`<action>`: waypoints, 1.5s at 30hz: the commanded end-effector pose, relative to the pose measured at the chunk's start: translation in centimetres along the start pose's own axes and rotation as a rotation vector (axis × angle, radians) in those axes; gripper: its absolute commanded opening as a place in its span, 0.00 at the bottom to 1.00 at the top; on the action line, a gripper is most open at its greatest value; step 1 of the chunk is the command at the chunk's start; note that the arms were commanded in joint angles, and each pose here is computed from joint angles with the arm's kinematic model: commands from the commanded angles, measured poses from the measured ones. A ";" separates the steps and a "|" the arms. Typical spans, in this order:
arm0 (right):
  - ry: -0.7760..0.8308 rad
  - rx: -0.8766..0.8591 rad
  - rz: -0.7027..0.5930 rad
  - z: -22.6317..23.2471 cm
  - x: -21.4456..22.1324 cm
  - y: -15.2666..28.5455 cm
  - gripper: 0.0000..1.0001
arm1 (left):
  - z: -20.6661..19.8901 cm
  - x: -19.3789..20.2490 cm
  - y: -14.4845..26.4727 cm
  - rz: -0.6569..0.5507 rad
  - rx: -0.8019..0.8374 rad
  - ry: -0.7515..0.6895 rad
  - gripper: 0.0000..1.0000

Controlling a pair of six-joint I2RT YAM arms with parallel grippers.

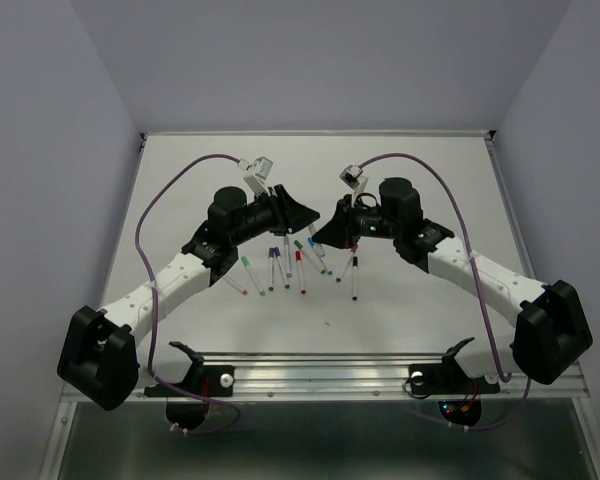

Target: Open the pen caps

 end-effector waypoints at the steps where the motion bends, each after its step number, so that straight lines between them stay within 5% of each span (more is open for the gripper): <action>1: 0.066 -0.063 -0.048 1.3 -1.6 0.0 0.01 | -2.3 -2.3 0.2 -0.089 0.074 -0.057 0.46; 6: 0.062 -0.080 -0.032 1.4 -1.2 0.1 0.01 | -2.3 -2.5 0.2 -0.101 0.065 -0.051 0.32; 9: 0.062 -0.093 -0.021 1.4 -1.1 0.0 0.01 | -2.2 -2.5 0.1 -0.102 0.061 -0.040 0.14; 16: 0.051 -0.100 0.019 1.0 0.0 -0.1 0.01 | -1.9 -2.5 -0.1 -0.110 0.038 -0.015 0.00; 28: 0.041 -0.049 0.012 -0.4 -1.0 -1.8 0.15 | -2.6 -2.1 -0.4 -0.115 0.069 0.012 0.00; 32: 0.039 -0.044 0.009 -0.5 -0.9 -1.9 0.14 | -2.7 -2.2 -0.4 -0.126 0.063 0.018 0.00; 34: 0.043 -0.051 -0.001 -0.5 -0.8 -1.8 0.02 | -2.7 -2.3 -0.5 -0.127 0.064 0.019 0.00; 36: 0.050 -0.071 -0.005 -0.3 -0.8 -1.7 0.01 | -2.7 -2.4 -0.6 -0.134 0.059 0.018 0.00; 42: 0.032 -0.098 0.099 0.9 3.7 -0.4 0.01 | 0.1 -8.7 -0.1 -0.385 -0.283 -0.054 0.00; 45: 0.011 -0.159 0.174 2.4 6.4 0.4 0.01 | 1.3 -11.3 0.1 -0.434 -0.306 -0.052 0.00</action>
Point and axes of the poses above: each gripper's point midway between its finger pads, its own y axis back along the fingers, its own z axis along the line the jaws close on, x = y × z, the point moved 8 cm from there along y, back along the fingers, and after that the axes turned 2 degrees about -y, right-handed, at the moved point
